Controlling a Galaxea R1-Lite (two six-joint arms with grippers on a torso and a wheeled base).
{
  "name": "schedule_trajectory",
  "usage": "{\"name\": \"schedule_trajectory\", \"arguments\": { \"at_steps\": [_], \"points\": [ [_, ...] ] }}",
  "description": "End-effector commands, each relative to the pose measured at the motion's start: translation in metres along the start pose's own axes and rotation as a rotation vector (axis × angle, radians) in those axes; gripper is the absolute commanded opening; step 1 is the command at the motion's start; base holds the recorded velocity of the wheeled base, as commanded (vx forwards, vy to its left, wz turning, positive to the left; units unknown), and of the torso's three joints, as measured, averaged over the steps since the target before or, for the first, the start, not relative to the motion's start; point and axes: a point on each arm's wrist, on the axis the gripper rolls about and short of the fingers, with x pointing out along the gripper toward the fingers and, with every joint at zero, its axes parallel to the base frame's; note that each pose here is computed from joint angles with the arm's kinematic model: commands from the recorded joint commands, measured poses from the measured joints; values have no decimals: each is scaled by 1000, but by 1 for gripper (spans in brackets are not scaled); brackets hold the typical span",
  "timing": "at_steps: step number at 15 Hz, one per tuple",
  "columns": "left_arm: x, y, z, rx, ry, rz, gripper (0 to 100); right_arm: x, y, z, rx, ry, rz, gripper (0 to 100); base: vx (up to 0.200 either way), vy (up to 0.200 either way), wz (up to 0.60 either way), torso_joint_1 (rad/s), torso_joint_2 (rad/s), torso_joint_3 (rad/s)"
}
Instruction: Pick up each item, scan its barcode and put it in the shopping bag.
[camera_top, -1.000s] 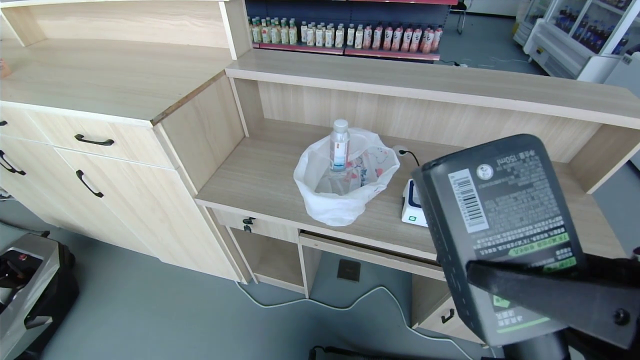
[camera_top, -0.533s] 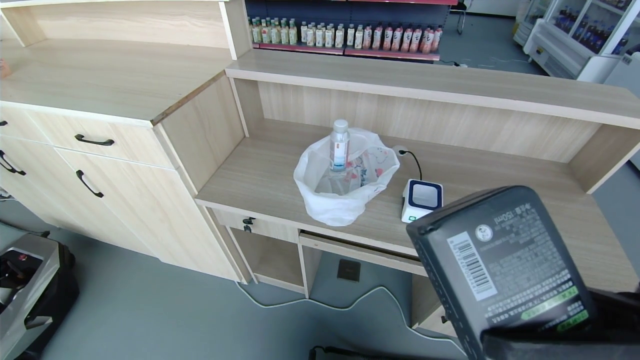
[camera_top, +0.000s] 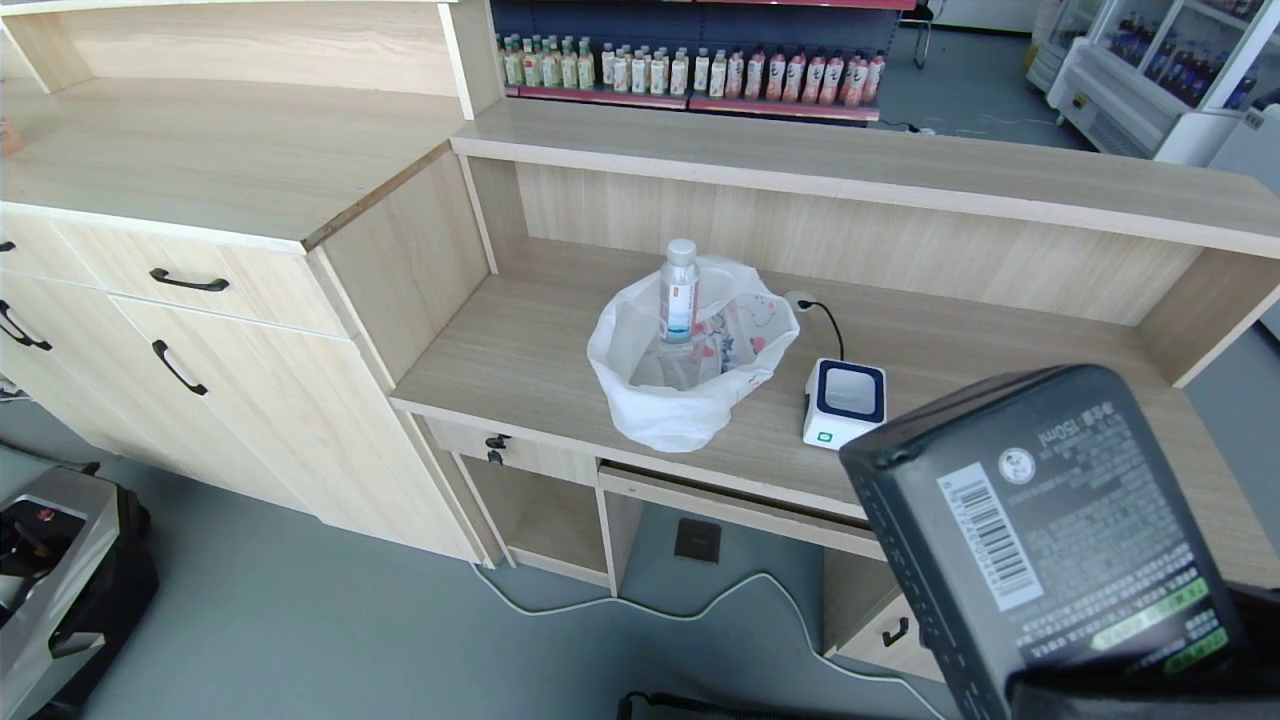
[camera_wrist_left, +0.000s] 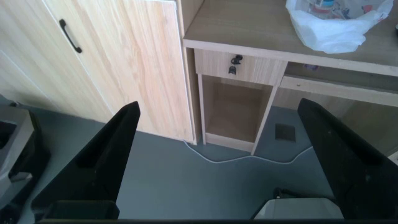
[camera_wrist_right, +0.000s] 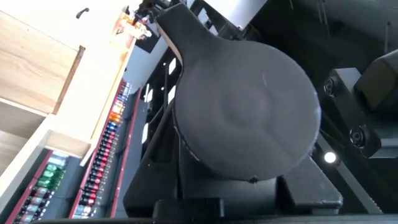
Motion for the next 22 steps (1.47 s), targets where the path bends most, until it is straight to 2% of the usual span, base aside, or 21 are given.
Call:
{"name": "schedule_trajectory", "arguments": {
  "at_steps": [1, 10, 11, 12, 13, 14, 15, 16, 17, 18, 19, 20, 21, 22],
  "points": [
    [0, 0, 0, 0, -1, 0, 100, -1, 0, 0, 1, 1, 2, 0, 0, 0, 0, 0, 0, 0],
    [0, 0, 0, 0, -1, 0, 100, -4, -2, 0, 2, 6, -4, 0, 0, 0, 0, 0, 0, 0],
    [0, 0, 0, 0, -2, 0, 100, -7, -1, -5, 29, 32, 14, 0, 0, 0, 0, 0, 0, 0],
    [0, 0, 0, 0, -1, 0, 100, -14, 4, -15, 85, 117, 83, 0, 0, 0, 0, 0, 0, 0],
    [0, 0, 0, 0, -1, 0, 100, -29, 16, -31, 239, 322, 244, 0, 0, 0, 0, 0, 0, 0],
    [0, 0, 0, 0, -1, 0, 100, -45, 26, -34, 460, 562, 369, 0, 0, 0, 0, 0, 0, 0],
    [0, 0, 0, 0, -1, 0, 100, -64, 29, -28, 719, 850, 412, 0, 0, 0, 0, 0, 0, 0],
    [0, 0, 0, 0, -1, 0, 100, -75, 34, -29, 874, 1121, 412, 0, 0, 0, 0, 0, 0, 0],
    [0, 0, 0, 0, -1, 0, 100, -84, 41, -35, 936, 1337, 392, 0, 0, 0, 0, 0, 0, 0],
    [0, 0, 0, 0, -1, 0, 100, -98, 50, -37, 970, 1574, 378, 0, 0, 0, 0, 0, 0, 0],
    [0, 0, 0, 0, -1, 0, 100, -118, 57, -38, 921, 1839, 385, 0, 0, 0, 0, 0, 0, 0],
    [0, 0, 0, 0, -1, 0, 100, -129, 58, -36, 851, 1982, 421, 0, 0, 0, 0, 0, 0, 0],
    [0, 0, 0, 0, -1, 0, 100, -157, 55, -28, 642, 2346, 559, 0, 0, 0, 0, 0, 0, 0],
    [0, 0, 0, 0, -1, 0, 100, -169, 49, -19, 548, 2534, 568, 0, 0, 0, 0, 0, 0, 0]
  ]
}}
